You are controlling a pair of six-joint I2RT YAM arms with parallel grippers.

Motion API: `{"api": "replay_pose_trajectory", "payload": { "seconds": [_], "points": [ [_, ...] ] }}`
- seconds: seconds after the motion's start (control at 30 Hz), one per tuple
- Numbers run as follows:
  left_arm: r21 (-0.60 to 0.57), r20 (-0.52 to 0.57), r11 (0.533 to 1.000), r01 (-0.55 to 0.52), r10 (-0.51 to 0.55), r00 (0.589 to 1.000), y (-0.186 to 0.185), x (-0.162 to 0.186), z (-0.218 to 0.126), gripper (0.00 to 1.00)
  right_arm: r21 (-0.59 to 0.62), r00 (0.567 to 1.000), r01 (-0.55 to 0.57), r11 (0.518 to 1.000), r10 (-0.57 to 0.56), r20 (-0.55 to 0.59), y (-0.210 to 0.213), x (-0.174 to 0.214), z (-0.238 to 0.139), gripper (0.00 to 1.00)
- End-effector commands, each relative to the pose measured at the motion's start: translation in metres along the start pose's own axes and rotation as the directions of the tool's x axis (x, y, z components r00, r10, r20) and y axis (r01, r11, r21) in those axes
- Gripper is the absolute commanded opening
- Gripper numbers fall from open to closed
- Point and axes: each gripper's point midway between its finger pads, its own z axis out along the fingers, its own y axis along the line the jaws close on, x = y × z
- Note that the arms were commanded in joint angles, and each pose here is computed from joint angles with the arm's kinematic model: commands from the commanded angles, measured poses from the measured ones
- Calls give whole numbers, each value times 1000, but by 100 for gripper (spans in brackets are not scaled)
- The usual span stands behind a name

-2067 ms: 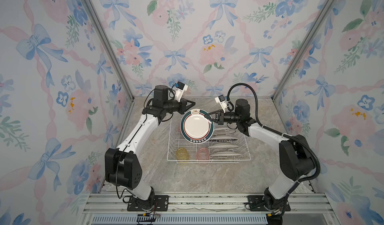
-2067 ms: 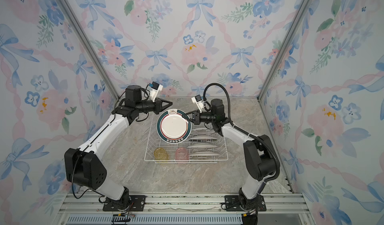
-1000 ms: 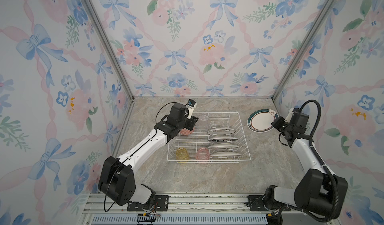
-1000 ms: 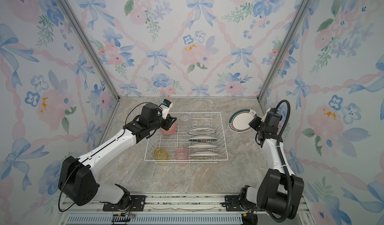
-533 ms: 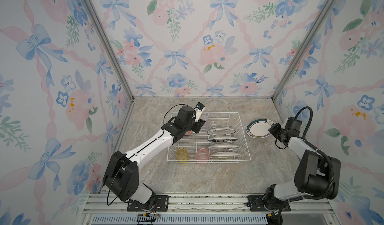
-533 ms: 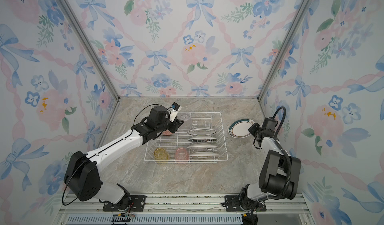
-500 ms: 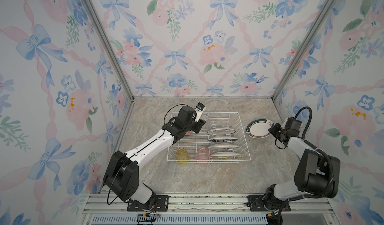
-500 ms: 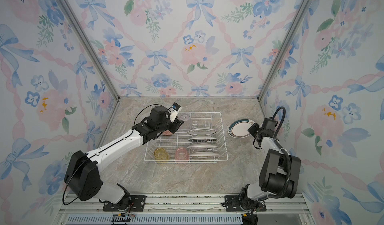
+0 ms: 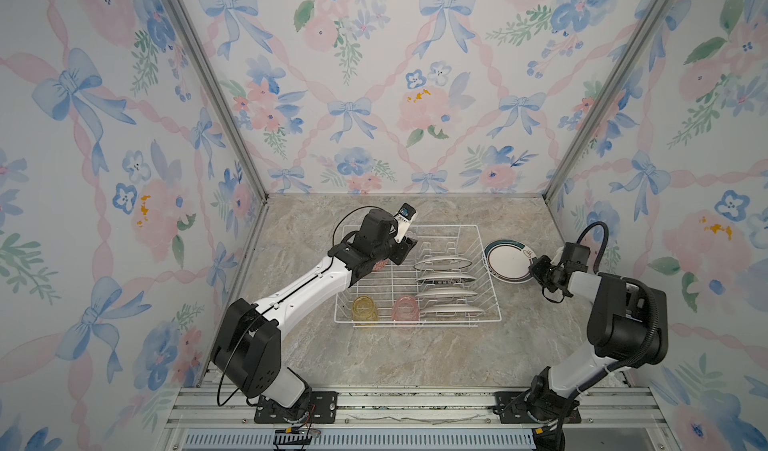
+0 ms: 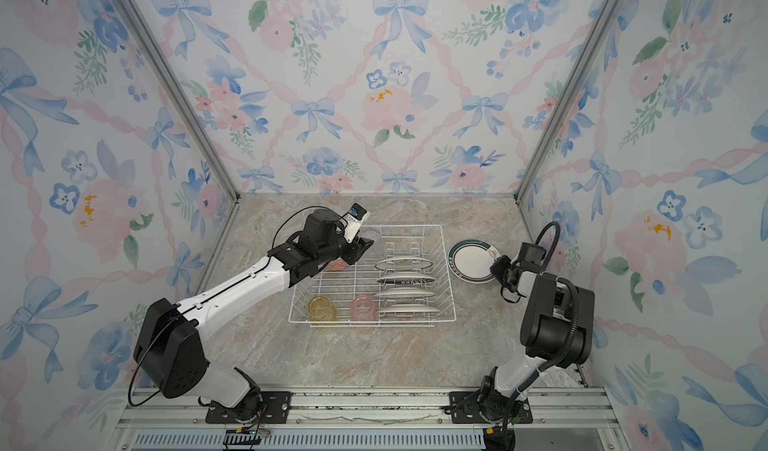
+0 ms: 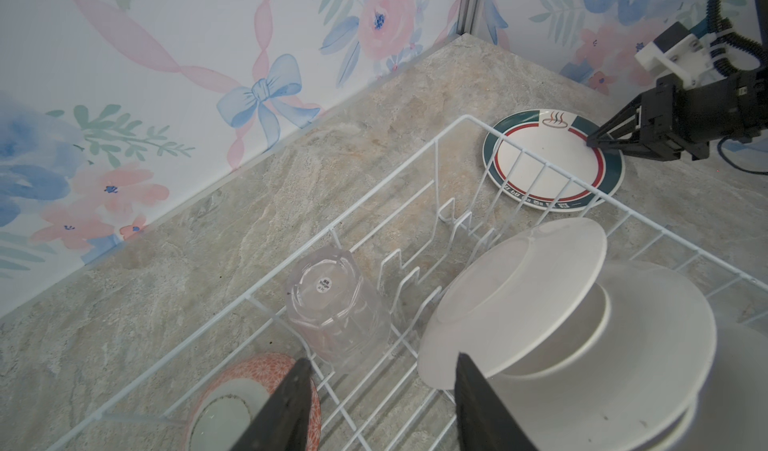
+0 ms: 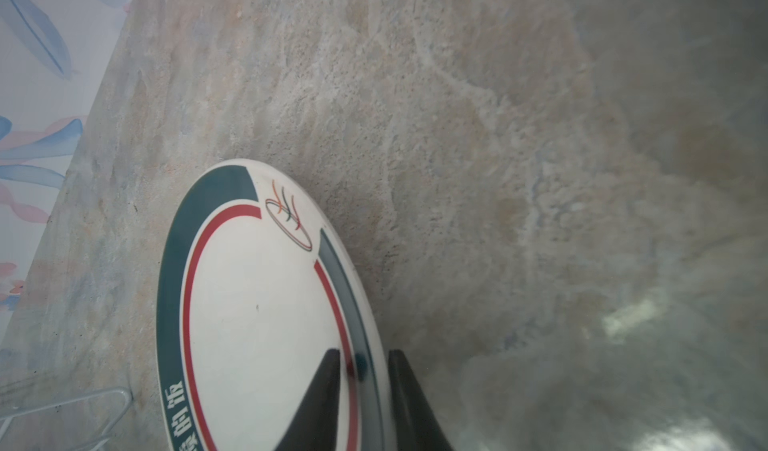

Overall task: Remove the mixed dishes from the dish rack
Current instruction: 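Carry the plate beside the rack with the right gripper and lay it flat, then reach the left gripper into the rack and grasp the scalloped-center plate's edge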

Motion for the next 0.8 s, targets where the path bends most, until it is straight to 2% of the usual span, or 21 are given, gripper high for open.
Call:
{"api": "replay_pose_trajectory", "payload": {
  "seconds": [0.0,0.13,0.23,0.37,0.47,0.57,0.77],
  "points": [
    [25,-3,999,-33,33,999,-6,-7,5,51,40,1000,29,999,-29,1,-7,-4,-5,33],
    [27,-51,997,-71,72,996,-11,-1,14,50,79,999,50,996,-50,0,-11,-5,-11,46],
    [18,-80,993,-116,117,990,-16,2,18,51,105,995,85,991,-90,43,-7,-16,-31,53],
    [-6,-118,977,-214,212,970,-26,6,24,49,134,982,137,981,-153,110,3,-33,-67,54],
    [-10,-149,946,-323,318,936,-38,10,30,48,129,964,182,975,-203,174,21,-45,-99,54],
    [-28,-171,922,-387,377,910,-43,9,35,49,114,938,247,962,-267,219,46,-48,-123,56],
    [1,-150,881,-474,468,871,-62,3,34,55,48,905,352,935,-353,237,92,-35,-139,57]
  ]
}}
